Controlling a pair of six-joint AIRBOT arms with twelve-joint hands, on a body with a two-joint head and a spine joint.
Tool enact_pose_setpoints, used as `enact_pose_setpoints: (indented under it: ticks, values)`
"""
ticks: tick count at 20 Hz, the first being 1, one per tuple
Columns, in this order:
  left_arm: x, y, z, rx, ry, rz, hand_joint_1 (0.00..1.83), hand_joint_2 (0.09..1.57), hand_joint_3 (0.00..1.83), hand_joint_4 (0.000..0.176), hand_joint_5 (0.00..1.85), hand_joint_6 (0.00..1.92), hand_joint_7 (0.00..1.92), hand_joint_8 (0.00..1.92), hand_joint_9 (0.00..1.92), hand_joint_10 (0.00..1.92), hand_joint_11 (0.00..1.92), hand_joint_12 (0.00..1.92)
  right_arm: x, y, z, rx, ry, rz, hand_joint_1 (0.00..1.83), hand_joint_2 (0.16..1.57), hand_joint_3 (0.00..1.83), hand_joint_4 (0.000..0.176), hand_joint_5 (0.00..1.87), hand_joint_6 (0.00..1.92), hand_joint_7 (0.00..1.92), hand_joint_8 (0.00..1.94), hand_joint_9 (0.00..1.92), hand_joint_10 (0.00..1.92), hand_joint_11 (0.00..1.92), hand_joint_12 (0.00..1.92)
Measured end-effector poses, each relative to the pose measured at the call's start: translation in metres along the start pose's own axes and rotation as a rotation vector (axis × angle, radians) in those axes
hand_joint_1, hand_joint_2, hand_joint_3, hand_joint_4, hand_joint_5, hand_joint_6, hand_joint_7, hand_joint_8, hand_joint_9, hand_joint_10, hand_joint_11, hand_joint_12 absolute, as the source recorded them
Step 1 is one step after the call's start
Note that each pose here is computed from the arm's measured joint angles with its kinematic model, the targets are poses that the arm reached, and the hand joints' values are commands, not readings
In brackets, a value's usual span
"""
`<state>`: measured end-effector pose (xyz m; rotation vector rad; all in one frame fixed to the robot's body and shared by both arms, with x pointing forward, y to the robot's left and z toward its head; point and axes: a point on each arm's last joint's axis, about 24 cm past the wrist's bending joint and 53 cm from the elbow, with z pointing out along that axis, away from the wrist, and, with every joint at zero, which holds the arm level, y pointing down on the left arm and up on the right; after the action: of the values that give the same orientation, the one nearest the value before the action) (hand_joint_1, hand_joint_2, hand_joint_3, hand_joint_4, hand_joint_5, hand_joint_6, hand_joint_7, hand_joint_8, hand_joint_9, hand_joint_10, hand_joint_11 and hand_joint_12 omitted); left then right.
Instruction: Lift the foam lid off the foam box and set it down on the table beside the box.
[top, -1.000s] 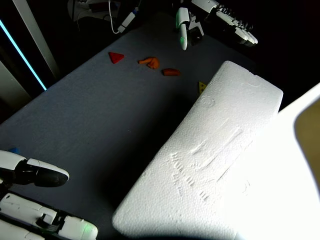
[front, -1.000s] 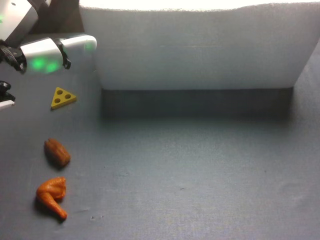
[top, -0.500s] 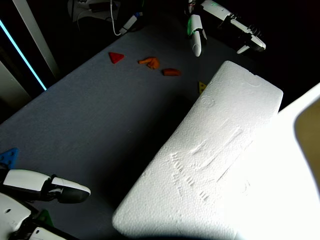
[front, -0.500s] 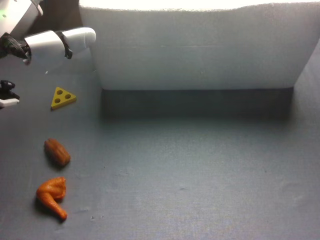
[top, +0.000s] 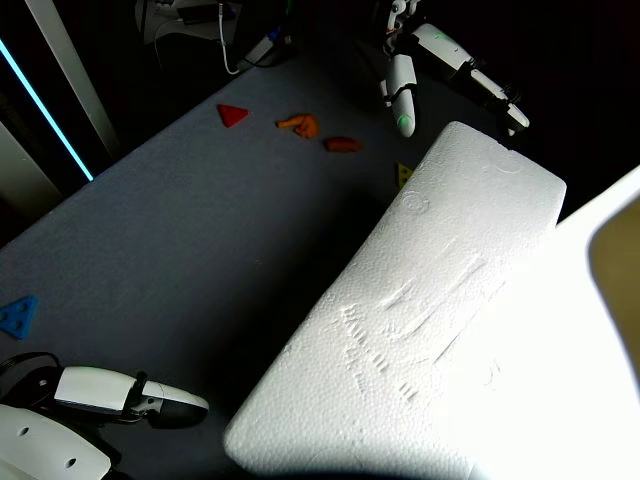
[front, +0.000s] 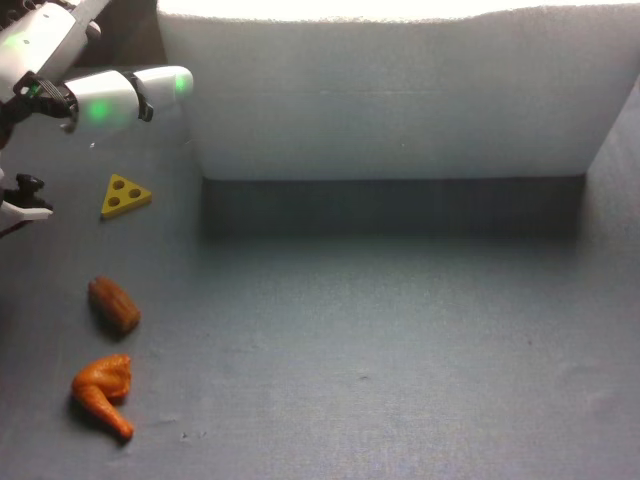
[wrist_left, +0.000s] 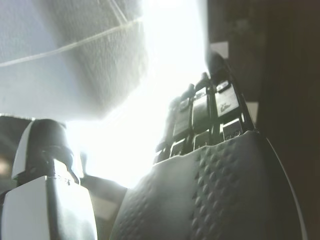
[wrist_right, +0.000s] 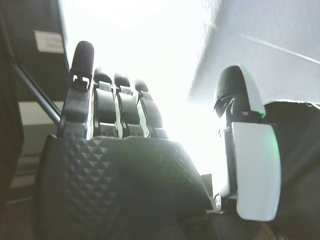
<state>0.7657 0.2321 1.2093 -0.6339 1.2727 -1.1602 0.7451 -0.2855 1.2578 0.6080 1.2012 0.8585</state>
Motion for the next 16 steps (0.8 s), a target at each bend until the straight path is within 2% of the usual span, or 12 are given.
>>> enact_pose_setpoints:
  ticks: [1,4,5,6,8,9,10,11,12,13,15,16]
  values:
    - [0.001,0.003,0.002,-0.013,0.003,-0.003,0.47,1.05,0.0,0.0,0.0,0.0,0.0,0.0,0.0,0.0,0.0,1.0,0.002,-0.002,0.001,0.005,0.006,0.009,0.49,1.14,0.0,0.0,0.0,0.0,0.0,0.0,0.0,0.0,0.0,1.27]
    - [0.0,0.002,0.005,-0.013,-0.001,-0.015,0.47,1.05,0.0,0.0,0.0,0.0,0.0,0.0,0.0,0.0,0.0,1.24,0.007,0.001,0.002,0.0,0.016,0.024,0.48,1.13,0.0,0.0,0.0,0.0,0.0,0.0,0.0,0.0,0.0,1.59]
    - [-0.001,0.003,0.006,-0.013,-0.003,-0.017,0.46,1.05,0.0,0.0,0.0,0.0,0.0,0.0,0.0,0.0,0.0,1.03,0.009,0.003,0.002,-0.007,0.021,0.024,0.47,1.11,0.0,0.008,0.0,0.0,0.0,0.0,0.0,0.0,0.0,1.56]
    - [-0.001,0.003,0.007,-0.012,-0.003,-0.017,0.46,1.05,0.0,0.0,0.0,0.0,0.0,0.0,0.0,0.0,0.0,1.03,0.01,0.003,0.002,-0.01,0.022,0.022,0.47,1.11,0.0,0.008,0.0,0.0,0.0,0.0,0.0,0.0,0.0,1.56]
    - [0.0,0.002,0.008,-0.013,-0.003,-0.025,0.48,1.06,0.0,0.0,0.0,0.0,0.0,0.0,0.0,0.0,0.0,0.82,0.011,0.005,0.004,-0.01,0.024,0.034,0.5,1.1,0.0,0.005,0.0,0.0,0.0,0.0,0.0,0.0,0.0,1.15]
    - [0.001,0.001,0.008,-0.011,-0.003,-0.027,0.5,1.06,0.0,0.0,0.0,0.0,0.0,0.0,0.0,0.0,0.0,0.62,0.011,0.006,0.004,-0.016,0.023,0.034,0.49,1.11,0.0,0.0,0.0,0.0,0.0,0.0,0.0,0.0,0.0,0.86]
    - [0.002,0.001,0.009,-0.009,-0.002,-0.029,0.49,1.07,0.0,0.0,0.0,0.0,0.0,0.0,0.0,0.0,0.0,0.51,0.01,0.007,0.005,-0.02,0.021,0.04,0.48,1.1,0.0,0.0,0.0,0.0,0.0,0.0,0.0,0.0,0.0,0.45]
    - [0.003,0.001,0.009,-0.011,0.0,-0.03,0.49,1.07,0.0,0.0,0.0,0.0,0.0,0.0,0.0,0.0,0.0,0.45,0.01,0.009,0.006,-0.023,0.018,0.043,0.47,1.11,0.0,0.0,0.0,0.0,0.0,0.0,0.0,0.0,0.0,0.18]
    - [0.003,0.002,0.01,-0.011,0.001,-0.027,0.5,1.07,0.0,0.0,0.0,0.0,0.0,0.0,0.0,0.0,0.0,0.43,0.01,0.009,0.006,-0.024,0.017,0.046,0.48,1.13,0.0,0.0,0.0,0.0,0.0,0.0,0.0,0.0,0.0,0.04]
    - [0.003,0.003,0.011,-0.012,-0.003,-0.034,0.49,1.07,0.0,0.0,0.0,0.0,0.0,0.0,0.0,0.0,0.0,0.43,0.01,0.009,0.007,-0.025,0.017,0.047,0.46,1.12,0.0,0.0,0.0,0.0,0.0,0.0,0.0,0.0,0.0,0.01]
    - [0.005,0.004,0.012,-0.016,0.002,-0.038,0.52,1.06,0.0,0.0,0.0,0.0,0.0,0.0,0.0,0.0,0.0,0.21,0.01,0.009,0.008,-0.026,0.015,0.051,0.5,1.12,0.0,0.0,0.0,0.0,0.0,0.0,0.0,0.0,0.0,0.0]
    - [0.006,0.005,0.013,-0.017,0.004,-0.035,0.51,1.06,0.0,0.0,0.0,0.0,0.0,0.0,0.0,0.0,0.0,0.18,0.011,0.008,0.008,-0.023,0.015,0.058,0.51,1.12,0.0,0.0,0.0,0.0,0.0,0.0,0.0,0.0,0.0,0.0]
